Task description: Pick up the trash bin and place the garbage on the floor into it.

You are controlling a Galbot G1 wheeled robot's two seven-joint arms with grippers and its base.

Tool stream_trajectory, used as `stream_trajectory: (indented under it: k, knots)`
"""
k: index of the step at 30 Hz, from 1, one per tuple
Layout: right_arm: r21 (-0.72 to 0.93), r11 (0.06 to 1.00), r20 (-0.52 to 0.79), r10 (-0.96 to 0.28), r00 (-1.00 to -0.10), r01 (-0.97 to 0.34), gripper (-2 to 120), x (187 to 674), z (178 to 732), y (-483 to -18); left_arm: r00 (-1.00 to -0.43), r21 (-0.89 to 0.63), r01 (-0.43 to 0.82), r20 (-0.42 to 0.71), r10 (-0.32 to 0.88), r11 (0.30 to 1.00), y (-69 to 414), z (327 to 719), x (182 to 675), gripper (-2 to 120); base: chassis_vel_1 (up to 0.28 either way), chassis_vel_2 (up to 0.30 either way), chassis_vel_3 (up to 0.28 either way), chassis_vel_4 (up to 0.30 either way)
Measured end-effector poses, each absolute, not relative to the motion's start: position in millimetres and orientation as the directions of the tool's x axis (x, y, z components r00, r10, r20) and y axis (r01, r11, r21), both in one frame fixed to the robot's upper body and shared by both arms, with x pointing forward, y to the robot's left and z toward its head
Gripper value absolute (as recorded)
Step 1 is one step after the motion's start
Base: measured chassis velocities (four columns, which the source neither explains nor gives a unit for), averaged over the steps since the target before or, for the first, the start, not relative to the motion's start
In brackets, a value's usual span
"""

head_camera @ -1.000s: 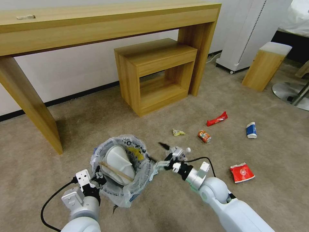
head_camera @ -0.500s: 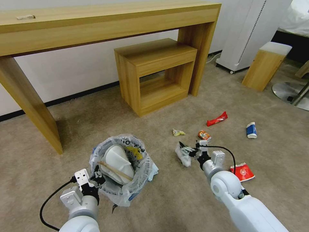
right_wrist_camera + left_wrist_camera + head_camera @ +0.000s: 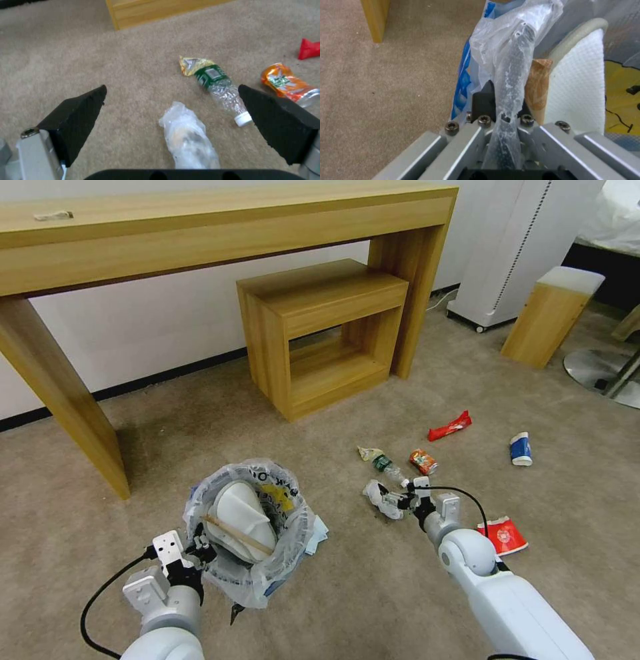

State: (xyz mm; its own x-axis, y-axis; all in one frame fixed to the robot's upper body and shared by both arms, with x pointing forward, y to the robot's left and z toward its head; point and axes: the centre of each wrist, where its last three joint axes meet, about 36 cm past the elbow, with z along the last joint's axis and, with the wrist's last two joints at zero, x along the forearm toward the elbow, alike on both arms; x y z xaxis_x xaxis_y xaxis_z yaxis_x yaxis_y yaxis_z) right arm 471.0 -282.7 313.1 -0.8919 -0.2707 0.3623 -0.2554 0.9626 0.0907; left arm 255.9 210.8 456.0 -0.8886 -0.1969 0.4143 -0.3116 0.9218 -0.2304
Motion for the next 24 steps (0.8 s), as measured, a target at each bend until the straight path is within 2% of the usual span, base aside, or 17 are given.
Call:
stream_trajectory:
  k: [5,7,8,11,24]
  knots:
    - [0.124,0.965,0.387,-0.261,-0.884,-0.231,100,480.2,312.5,-283.6,-0.888,-0.232,-0.311,0.416,-0.195,0.921,209.6,455.6,255.4,0,0.0,0.0,0.0,0.0]
    - [0.152,0.976,0.47,-0.208,-0.858,-0.153,100,481.3,309.3,-277.1,-0.888,-0.232,-0.311,0.416,-0.195,0.922,208.5,456.3,254.2,0,0.0,0.0,0.0,0.0]
    - [0.152,0.976,0.47,-0.208,-0.858,-0.153,100,481.3,309.3,-277.1,-0.888,-0.232,-0.311,0.416,-0.195,0.922,208.5,456.3,254.2,0,0.0,0.0,0.0,0.0]
    - [0.145,0.988,0.596,-0.125,-0.793,-0.047,100,479.6,296.6,-261.0,-0.888,-0.228,-0.312,0.415,-0.197,0.922,208.1,458.2,251.1,0,0.0,0.0,0.0,0.0]
    - [0.112,0.993,0.619,-0.1,-0.779,-0.039,100,504.2,255.6,-249.8,-0.887,-0.219,-0.316,0.414,-0.205,0.923,207.5,459.1,248.2,0,0.0,0.0,0.0,0.0]
